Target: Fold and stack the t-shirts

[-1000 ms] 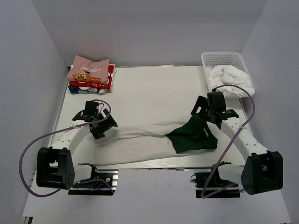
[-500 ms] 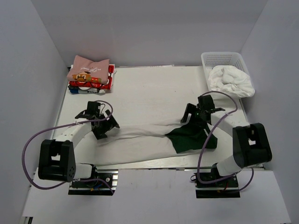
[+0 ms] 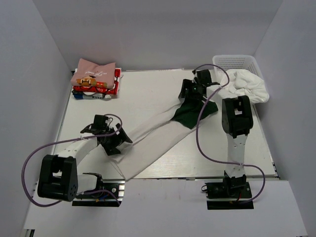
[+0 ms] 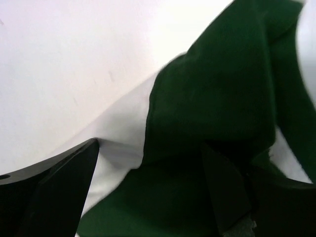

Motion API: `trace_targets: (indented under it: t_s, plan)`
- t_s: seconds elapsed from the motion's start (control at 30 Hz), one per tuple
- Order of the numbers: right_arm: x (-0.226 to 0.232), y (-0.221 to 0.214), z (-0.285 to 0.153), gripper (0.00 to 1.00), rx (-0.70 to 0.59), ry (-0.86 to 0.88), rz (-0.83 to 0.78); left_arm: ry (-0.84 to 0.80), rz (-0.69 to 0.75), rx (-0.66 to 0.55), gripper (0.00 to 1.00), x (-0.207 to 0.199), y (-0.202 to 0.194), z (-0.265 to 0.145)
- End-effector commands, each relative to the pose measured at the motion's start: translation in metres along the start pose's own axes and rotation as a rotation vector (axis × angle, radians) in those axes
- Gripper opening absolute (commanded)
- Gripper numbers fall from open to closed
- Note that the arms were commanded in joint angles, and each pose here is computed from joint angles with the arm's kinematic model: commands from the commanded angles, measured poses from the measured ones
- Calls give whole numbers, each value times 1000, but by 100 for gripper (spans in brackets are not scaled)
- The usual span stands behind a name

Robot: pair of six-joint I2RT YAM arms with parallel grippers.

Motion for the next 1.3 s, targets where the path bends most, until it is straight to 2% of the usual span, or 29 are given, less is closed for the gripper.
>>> trace_targets:
  t_s: [0.0, 0.03, 0.07, 0.1, 0.13, 0.17, 0.2, 0.27, 0.3, 0.33, 0.37, 0.43, 0.47, 0.6, 0.77, 0.87, 0.9, 0.97, 1.0, 1.03, 1.07, 1.1, 1.13, 1.2, 1.23, 1.27]
  plan:
    - [-1, 7, 25, 90, 92, 20, -107, -49, -14, 309, 100, 7, -81, -3]
    - [17, 35, 25, 90, 41, 64, -141, -57, 19, 311, 100, 0, -81, -13]
    - [23, 42, 27, 90, 24, 75, -155, -58, 45, 323, 100, -4, -79, -19]
    - [29, 44, 24, 90, 26, 74, -176, -53, 123, 259, 100, -16, -57, -40]
    - [47, 63, 6, 90, -33, 100, -200, -8, 158, 196, 100, -21, -41, -52]
    - [52, 72, -2, 90, -68, 83, -210, 83, 195, 92, 100, -21, -17, -63]
    - [65, 77, -19, 90, -102, 93, -216, 43, 272, -42, 100, -45, 14, -87]
    - [60, 71, -39, 90, -136, 29, -189, -10, 344, -185, 100, -69, 44, -106]
    - [63, 66, -45, 90, -138, 17, -163, -27, 373, -228, 100, -76, 56, -107]
    - [69, 69, -73, 90, -172, 7, -138, -44, 395, -225, 100, -81, 57, -105]
    - [52, 47, -70, 90, -112, -39, -111, -74, 411, -205, 100, -88, 55, -100]
    - [42, 29, -93, 90, -84, -107, -37, -165, 468, -103, 100, -101, 40, -74]
    - [14, -6, -84, 90, -2, -179, -12, -163, 471, -40, 100, -98, 28, -62]
    - [-2, -39, -98, 90, 49, -207, 51, -54, 510, 157, 100, -80, -9, -23]
    - [-21, -66, -80, 90, 145, -248, 62, 78, 593, 354, 100, -56, -49, -3]
    - [-22, -67, -63, 90, 184, -244, 53, 86, 616, 419, 98, -52, -66, 7]
    - [-28, -72, -45, 90, 219, -259, 55, 72, 639, 429, 96, -56, -71, 11]
    - [-11, -50, -33, 90, 201, -212, 33, 70, 636, 486, 95, -55, -84, 23]
    - [-26, -63, -8, 90, 259, -248, 47, 52, 652, 520, 94, -58, -93, 26]
    - [-5, -36, -2, 90, 210, -182, 20, 48, 646, 543, 94, -59, -99, 30]
    - [-2, -31, 5, 90, 207, -174, 21, 6, 642, 556, 92, -69, -103, 33]
    - [-24, -51, 35, 90, 284, -228, 34, -3, 660, 586, 92, -73, -110, 40]
    - [6, -7, 35, 90, 196, -165, 6, -10, 652, 596, 92, -80, -112, 43]
    - [-14, -16, 73, 90, 244, -200, 10, -72, 661, 592, 92, -109, -110, 53]
    - [17, 20, 74, 90, 150, -101, -24, -108, 663, 589, 92, -122, -110, 56]
    - [16, 22, 90, 90, 137, -74, -18, -151, 645, 585, 92, -135, -108, 58]
Point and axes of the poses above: each gripper's point midway between its finger pads, its own z axis out along the fingers, its own x axis along the line the jaws close on, y = z × x, the point moved 3 cm from there along -z, back along the fingers, and after that the axes turned 15 degrees about z, right-handed, at the moved point
